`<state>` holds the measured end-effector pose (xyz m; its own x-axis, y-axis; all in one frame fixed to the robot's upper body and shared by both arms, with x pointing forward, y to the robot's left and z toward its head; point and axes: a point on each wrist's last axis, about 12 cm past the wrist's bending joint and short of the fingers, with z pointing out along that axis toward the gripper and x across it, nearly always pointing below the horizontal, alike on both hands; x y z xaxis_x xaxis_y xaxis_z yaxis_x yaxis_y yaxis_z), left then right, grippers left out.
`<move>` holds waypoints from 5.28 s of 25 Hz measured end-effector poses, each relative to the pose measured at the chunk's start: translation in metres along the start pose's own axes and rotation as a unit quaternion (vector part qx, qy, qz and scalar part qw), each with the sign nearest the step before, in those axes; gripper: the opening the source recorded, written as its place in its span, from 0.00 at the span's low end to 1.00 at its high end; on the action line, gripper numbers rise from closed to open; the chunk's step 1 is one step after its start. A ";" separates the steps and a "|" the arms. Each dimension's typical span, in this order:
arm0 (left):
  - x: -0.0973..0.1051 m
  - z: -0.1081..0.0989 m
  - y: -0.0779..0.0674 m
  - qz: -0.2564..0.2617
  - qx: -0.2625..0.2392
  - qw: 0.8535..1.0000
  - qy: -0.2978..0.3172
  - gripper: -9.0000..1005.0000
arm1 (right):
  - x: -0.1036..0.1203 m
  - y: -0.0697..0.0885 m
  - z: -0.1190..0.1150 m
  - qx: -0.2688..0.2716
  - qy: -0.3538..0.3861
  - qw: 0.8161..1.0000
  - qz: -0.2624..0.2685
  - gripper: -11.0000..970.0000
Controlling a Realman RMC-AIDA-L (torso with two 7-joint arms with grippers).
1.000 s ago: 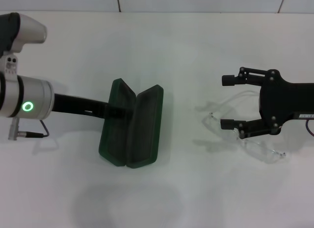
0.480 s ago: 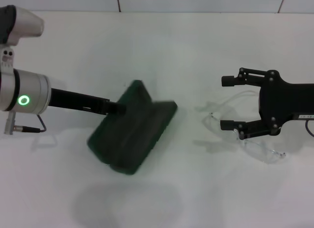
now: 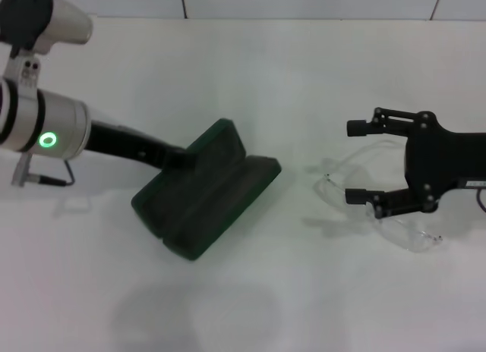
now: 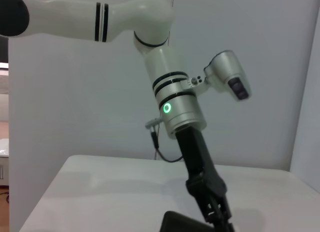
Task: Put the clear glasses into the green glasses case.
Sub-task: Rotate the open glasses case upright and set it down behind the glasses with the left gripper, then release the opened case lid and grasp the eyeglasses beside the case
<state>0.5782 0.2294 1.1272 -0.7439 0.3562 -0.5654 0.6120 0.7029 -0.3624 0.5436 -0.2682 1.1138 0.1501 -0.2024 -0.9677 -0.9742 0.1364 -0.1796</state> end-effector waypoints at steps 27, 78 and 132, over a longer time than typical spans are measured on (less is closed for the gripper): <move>-0.105 0.060 -0.068 0.469 -0.003 0.882 0.042 0.21 | 0.031 0.053 -0.012 -0.042 0.017 0.999 -0.022 0.90; 0.051 0.002 -0.029 0.274 0.061 0.855 -0.435 0.48 | -0.066 -0.023 -0.019 -0.017 0.187 0.971 0.147 0.90; 0.090 0.017 -0.008 0.221 0.043 0.854 -0.470 0.75 | -0.052 -0.016 0.117 0.021 0.549 0.825 0.132 0.47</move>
<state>0.5106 0.2454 1.0664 0.0833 -0.1047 -0.9910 0.8252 0.5648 0.0097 0.5711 -0.1466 1.1465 -0.3313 -0.9136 -0.2358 -0.9386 0.3446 -0.0162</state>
